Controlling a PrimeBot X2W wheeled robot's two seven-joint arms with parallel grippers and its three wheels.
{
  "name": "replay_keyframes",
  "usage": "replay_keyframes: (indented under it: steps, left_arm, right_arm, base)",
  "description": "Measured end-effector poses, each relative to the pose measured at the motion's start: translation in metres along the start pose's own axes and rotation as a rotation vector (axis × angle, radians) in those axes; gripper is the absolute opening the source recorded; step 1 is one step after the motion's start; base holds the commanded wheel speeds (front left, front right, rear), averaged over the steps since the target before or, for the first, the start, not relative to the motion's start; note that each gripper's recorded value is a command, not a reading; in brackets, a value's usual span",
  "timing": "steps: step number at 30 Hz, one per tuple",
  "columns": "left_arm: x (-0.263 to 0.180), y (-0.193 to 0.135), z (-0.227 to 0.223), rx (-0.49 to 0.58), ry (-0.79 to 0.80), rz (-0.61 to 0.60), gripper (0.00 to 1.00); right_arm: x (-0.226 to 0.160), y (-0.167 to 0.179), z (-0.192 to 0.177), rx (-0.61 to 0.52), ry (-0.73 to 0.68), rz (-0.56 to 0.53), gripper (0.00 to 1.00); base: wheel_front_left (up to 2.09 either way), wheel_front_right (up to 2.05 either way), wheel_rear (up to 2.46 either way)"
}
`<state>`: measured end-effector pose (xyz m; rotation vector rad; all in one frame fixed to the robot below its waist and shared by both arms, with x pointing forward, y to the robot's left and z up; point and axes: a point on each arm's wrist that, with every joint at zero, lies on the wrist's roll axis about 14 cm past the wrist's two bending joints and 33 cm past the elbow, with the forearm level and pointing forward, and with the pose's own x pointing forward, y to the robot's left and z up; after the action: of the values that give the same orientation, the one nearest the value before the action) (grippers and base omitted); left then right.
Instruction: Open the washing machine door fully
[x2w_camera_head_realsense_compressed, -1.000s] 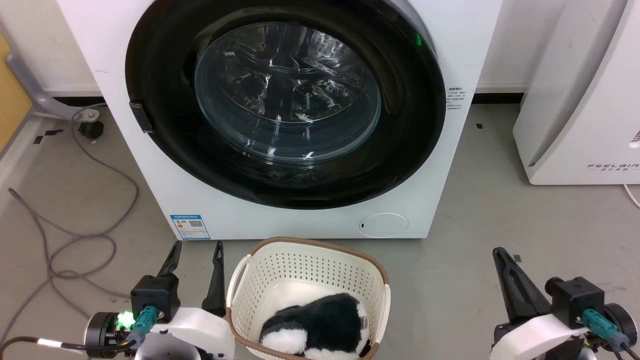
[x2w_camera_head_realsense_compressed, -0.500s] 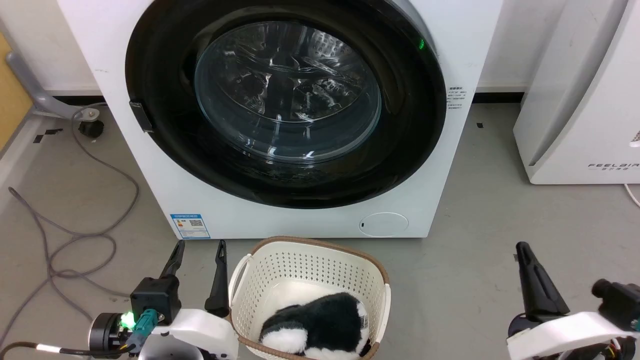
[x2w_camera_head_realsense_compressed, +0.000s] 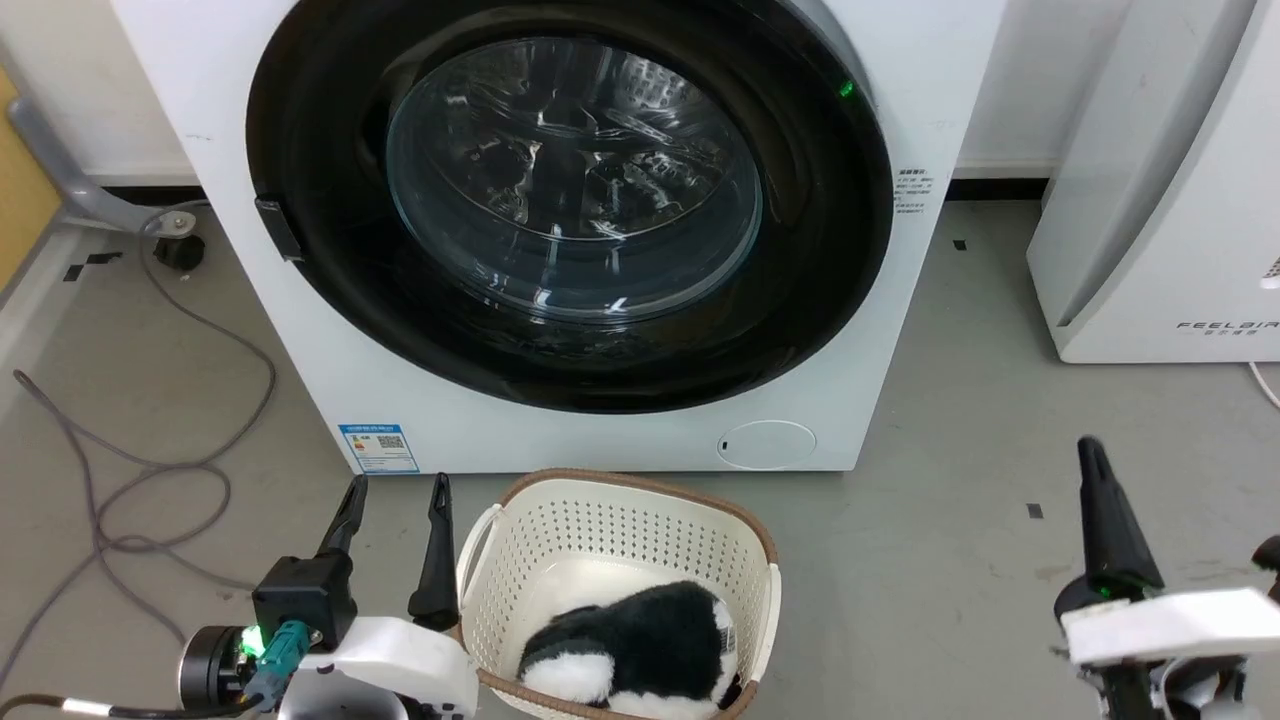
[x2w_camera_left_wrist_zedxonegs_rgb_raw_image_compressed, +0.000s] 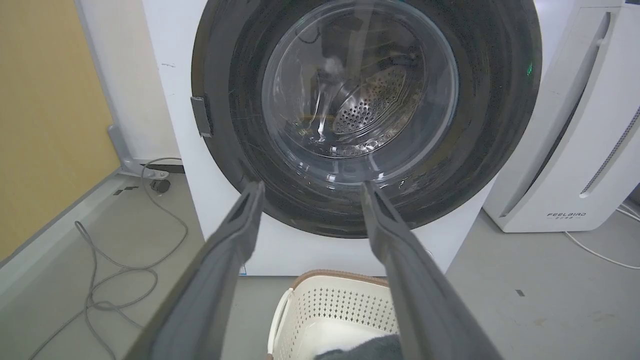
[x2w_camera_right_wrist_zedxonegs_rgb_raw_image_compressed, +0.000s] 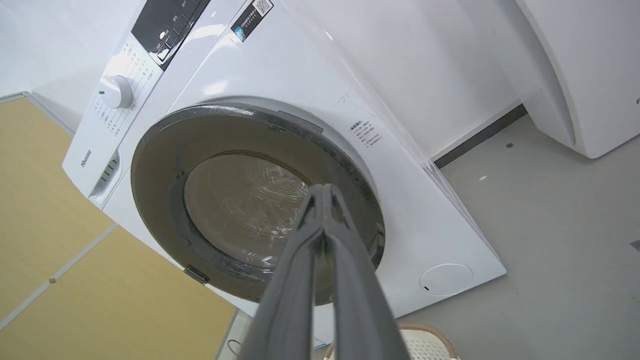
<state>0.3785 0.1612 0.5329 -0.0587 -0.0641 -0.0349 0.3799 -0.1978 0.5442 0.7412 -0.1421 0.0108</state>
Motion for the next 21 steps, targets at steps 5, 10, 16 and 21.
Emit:
replay_keyframes:
  steps: [5,10,16,21]
  left_arm:
    - [0.001,0.0,0.0,-0.007,-0.008,0.004,1.0]
    - [0.001,0.0,0.0,-0.018,-0.016,0.005,1.0]
    - [0.005,-0.002,0.001,-0.025,-0.026,0.003,1.0]
    - [0.009,-0.002,0.002,-0.027,-0.038,0.001,1.0]
  right_arm:
    - [0.012,0.001,0.01,0.096,-0.037,0.005,0.0]
    - [0.036,0.002,0.029,0.192,-0.075,0.028,0.0]
    - [0.062,0.005,0.041,0.276,-0.091,0.046,0.0]
    - [0.086,0.007,0.051,0.336,-0.094,0.058,0.0]
  base:
    - [0.0,0.0,0.0]
    - [0.0,0.0,0.0]
    - [0.0,0.0,0.0]
    - [0.0,0.0,0.0]
